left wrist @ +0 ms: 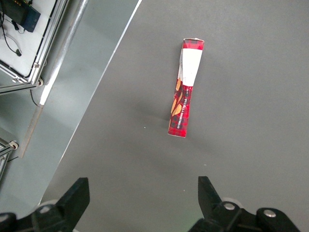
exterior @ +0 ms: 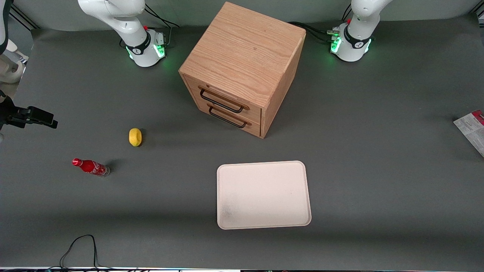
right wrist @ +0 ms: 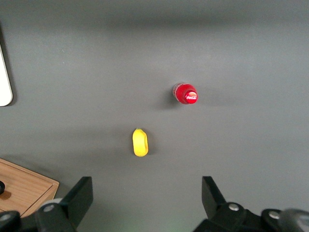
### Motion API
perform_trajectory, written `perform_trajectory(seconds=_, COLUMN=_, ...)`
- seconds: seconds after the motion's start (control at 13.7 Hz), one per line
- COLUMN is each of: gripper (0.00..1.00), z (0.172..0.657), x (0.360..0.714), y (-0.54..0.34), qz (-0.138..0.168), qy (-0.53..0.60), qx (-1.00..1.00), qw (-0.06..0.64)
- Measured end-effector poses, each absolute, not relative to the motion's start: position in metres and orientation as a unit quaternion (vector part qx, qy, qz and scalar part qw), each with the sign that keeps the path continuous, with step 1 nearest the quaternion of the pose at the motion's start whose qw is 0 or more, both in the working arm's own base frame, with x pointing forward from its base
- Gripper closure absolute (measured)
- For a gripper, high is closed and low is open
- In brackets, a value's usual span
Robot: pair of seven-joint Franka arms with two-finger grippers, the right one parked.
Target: Place red cookie box on tray
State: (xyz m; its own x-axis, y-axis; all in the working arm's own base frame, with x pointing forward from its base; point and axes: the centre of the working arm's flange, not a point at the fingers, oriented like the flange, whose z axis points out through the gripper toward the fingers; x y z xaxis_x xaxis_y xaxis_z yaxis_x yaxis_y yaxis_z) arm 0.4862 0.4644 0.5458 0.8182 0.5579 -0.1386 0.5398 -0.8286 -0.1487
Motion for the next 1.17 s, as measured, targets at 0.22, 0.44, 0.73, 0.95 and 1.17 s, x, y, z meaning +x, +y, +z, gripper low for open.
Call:
perform_trajectory(seconds=0.22, gripper=0.00, z=0.530, x=0.487, y=0.466, qz=0.105, qy=-0.290, qx=-0.950, qw=0.052)
perform_trajectory(seconds=0.44, gripper=0.00, z=0.480, x=0.489, y=0.471, qz=0.129, qy=-0.297, qx=-0.945, qw=0.053)
perform_trajectory(seconds=0.73, gripper=0.00, z=0.400, x=0.485, y=0.474, qz=0.139, qy=-0.297, qx=-0.943, qw=0.049)
perform_trajectory(seconds=0.95, gripper=0.00, z=0.364, x=0.476, y=0.475, qz=0.144, qy=-0.305, qx=-0.940, qw=0.046)
perform_trajectory(seconds=1.17, gripper=0.00, z=0.345, x=0.483, y=0.474, qz=0.128, qy=-0.299, qx=-0.944, qw=0.051)
